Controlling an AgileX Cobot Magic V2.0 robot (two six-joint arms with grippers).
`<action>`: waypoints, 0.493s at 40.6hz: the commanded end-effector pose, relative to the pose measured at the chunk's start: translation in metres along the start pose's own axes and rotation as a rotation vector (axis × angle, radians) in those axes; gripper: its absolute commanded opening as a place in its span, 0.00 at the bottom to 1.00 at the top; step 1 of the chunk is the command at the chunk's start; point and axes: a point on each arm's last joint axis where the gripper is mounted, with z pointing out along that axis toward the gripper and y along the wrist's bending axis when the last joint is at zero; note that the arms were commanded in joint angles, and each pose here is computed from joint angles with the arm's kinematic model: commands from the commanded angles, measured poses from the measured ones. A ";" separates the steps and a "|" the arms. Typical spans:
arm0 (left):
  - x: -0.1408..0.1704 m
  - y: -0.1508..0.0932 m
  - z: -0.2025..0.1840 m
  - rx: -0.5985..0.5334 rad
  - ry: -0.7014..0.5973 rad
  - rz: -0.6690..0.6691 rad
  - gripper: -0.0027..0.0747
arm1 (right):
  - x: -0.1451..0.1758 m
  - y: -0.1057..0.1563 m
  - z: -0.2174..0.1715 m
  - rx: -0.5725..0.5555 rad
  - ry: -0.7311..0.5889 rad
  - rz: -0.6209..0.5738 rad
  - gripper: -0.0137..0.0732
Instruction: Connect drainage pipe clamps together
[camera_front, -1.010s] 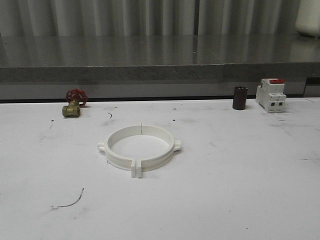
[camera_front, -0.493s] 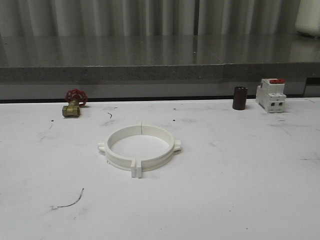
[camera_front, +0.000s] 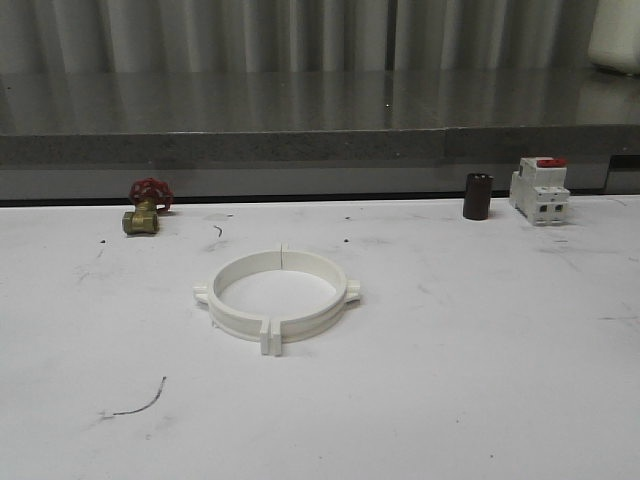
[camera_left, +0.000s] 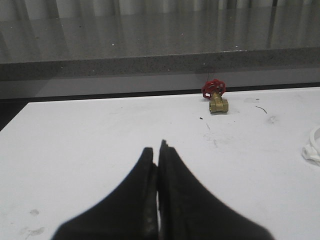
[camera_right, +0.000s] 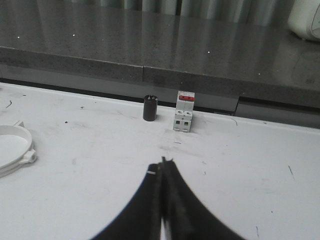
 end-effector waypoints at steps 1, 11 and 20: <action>-0.008 0.001 -0.002 -0.010 -0.097 -0.011 0.01 | 0.002 -0.001 -0.003 0.035 -0.134 -0.025 0.03; -0.008 0.001 -0.002 -0.010 -0.097 -0.011 0.01 | 0.045 0.000 -0.002 0.087 -0.073 0.121 0.03; -0.008 0.001 -0.002 -0.010 -0.097 -0.011 0.01 | 0.045 0.000 -0.002 0.086 -0.062 0.128 0.03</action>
